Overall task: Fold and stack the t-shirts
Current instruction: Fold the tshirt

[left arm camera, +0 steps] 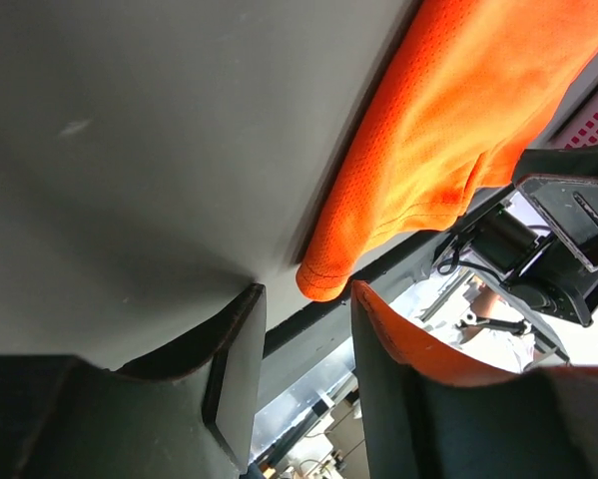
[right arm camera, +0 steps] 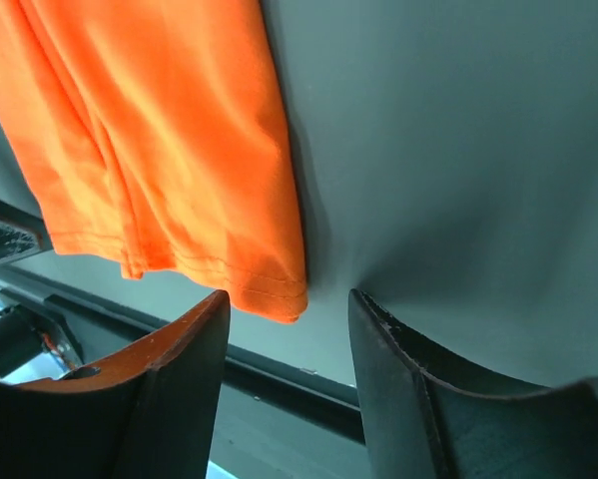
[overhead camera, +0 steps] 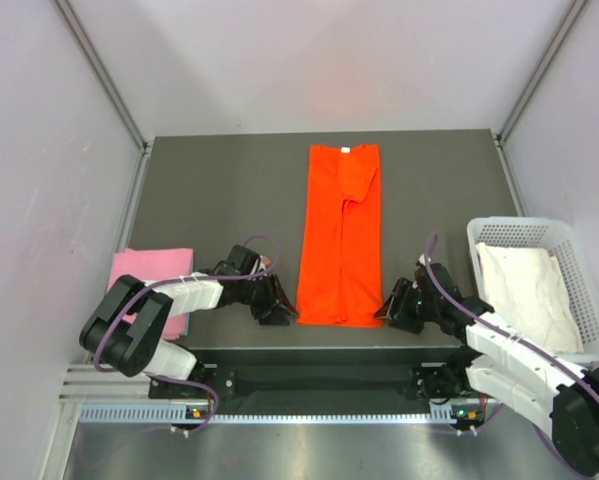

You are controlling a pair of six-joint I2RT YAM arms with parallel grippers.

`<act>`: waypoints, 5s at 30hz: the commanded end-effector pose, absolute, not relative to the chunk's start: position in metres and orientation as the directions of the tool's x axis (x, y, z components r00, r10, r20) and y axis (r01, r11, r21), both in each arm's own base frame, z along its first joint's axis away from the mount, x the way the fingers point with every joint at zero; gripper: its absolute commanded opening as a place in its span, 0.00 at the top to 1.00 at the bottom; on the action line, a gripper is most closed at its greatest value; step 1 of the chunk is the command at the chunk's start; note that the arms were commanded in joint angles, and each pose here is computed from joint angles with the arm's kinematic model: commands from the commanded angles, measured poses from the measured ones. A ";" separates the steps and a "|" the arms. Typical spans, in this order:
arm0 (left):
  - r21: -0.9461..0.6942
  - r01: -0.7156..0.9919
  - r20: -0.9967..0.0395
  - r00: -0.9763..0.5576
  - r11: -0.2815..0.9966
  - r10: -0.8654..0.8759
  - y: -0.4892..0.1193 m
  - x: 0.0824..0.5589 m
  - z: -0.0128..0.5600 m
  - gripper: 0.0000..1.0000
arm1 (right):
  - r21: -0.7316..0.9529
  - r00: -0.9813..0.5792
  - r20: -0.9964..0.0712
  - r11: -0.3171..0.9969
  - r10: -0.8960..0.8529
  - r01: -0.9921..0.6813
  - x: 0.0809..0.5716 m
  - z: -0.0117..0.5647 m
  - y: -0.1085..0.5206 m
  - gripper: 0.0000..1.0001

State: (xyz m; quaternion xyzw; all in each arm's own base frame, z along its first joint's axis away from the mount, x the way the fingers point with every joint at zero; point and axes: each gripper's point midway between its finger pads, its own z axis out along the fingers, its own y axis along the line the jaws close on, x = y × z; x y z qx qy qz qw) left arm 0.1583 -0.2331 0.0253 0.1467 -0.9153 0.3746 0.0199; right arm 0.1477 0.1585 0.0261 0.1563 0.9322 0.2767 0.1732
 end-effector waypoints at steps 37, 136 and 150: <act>-0.696 -0.198 0.058 -0.974 0.690 -0.220 -0.260 0.202 0.056 1.00 | 0.626 -0.879 -0.333 0.777 0.342 0.065 0.179 0.067 0.180 1.00; -0.605 0.177 -0.367 -0.927 0.776 -0.075 -0.264 0.466 0.075 0.35 | 0.605 -0.879 -0.412 0.794 0.242 -0.065 0.432 0.078 0.137 0.60; -0.686 0.145 -0.372 -0.912 0.713 -0.173 -0.280 0.505 0.058 0.46 | 0.580 -0.878 -0.417 0.812 0.236 -0.058 0.475 0.070 0.135 0.64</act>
